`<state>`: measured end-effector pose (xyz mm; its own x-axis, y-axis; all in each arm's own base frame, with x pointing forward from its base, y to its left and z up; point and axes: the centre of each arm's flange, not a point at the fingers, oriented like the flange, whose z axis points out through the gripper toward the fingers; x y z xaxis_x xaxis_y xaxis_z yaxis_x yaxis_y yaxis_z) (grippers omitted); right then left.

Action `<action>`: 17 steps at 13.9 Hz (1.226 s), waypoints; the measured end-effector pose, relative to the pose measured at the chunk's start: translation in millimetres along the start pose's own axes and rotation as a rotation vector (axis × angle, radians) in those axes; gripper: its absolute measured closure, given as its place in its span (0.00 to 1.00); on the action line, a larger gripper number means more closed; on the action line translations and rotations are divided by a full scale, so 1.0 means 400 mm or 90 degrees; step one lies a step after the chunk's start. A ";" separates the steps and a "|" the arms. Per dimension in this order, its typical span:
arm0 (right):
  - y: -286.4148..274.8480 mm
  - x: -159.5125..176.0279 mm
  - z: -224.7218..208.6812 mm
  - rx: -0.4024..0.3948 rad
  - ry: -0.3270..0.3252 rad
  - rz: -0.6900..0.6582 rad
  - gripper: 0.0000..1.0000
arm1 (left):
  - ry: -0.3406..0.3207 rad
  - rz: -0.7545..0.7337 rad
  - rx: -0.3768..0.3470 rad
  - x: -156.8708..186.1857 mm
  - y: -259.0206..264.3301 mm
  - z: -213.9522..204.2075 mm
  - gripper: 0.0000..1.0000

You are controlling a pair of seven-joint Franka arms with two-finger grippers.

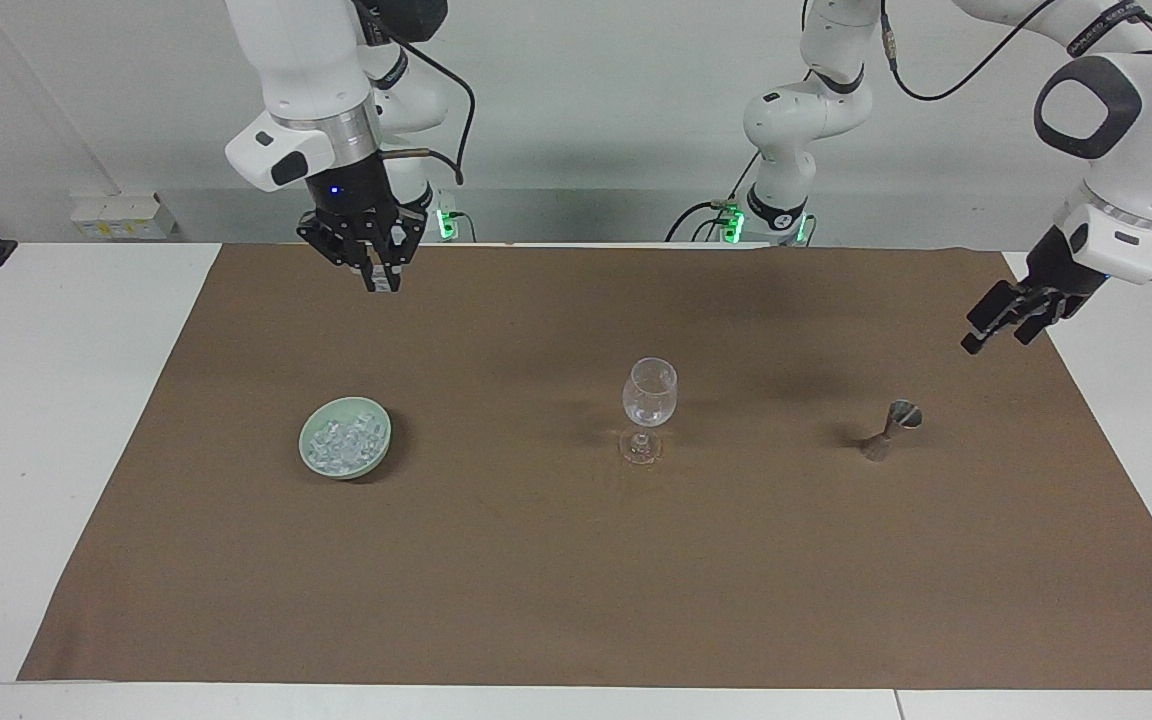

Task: Pour wine and add ice with both arms
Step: 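Lift the ice cup with the right gripper over the wine glass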

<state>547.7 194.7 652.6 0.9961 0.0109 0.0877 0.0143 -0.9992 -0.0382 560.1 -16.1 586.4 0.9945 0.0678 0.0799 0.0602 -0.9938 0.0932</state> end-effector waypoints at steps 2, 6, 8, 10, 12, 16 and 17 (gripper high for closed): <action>-0.060 -0.021 -0.015 0.015 0.003 0.001 0.78 | -0.008 0.037 0.016 -0.029 0.069 -0.017 0.00; -0.145 -0.026 0.013 0.035 0.004 0.009 0.78 | -0.021 0.063 0.025 -0.084 0.109 -0.079 0.00; -0.204 -0.014 0.055 0.048 0.007 0.020 0.78 | -0.035 0.069 0.028 -0.114 0.107 -0.142 0.00; -0.268 -0.009 0.089 0.059 0.013 0.037 0.78 | -0.046 0.083 0.030 -0.130 0.103 -0.169 0.00; -0.346 -0.010 0.126 0.075 0.025 0.062 0.78 | -0.056 0.092 0.030 -0.131 0.096 -0.160 0.00; -0.456 -0.001 0.216 0.103 0.044 0.093 0.78 | -0.064 0.110 0.029 -0.123 0.091 -0.141 0.00; -0.475 0.002 0.239 0.108 0.048 0.096 0.78 | -0.064 0.113 0.028 -0.123 0.091 -0.141 0.00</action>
<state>554.3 388.2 564.9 0.9788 -0.1474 0.1421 -0.1136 -0.9684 -0.2221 508.5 -50.6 641.7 0.9932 -0.1158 -0.0085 -0.1153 -0.9924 0.0424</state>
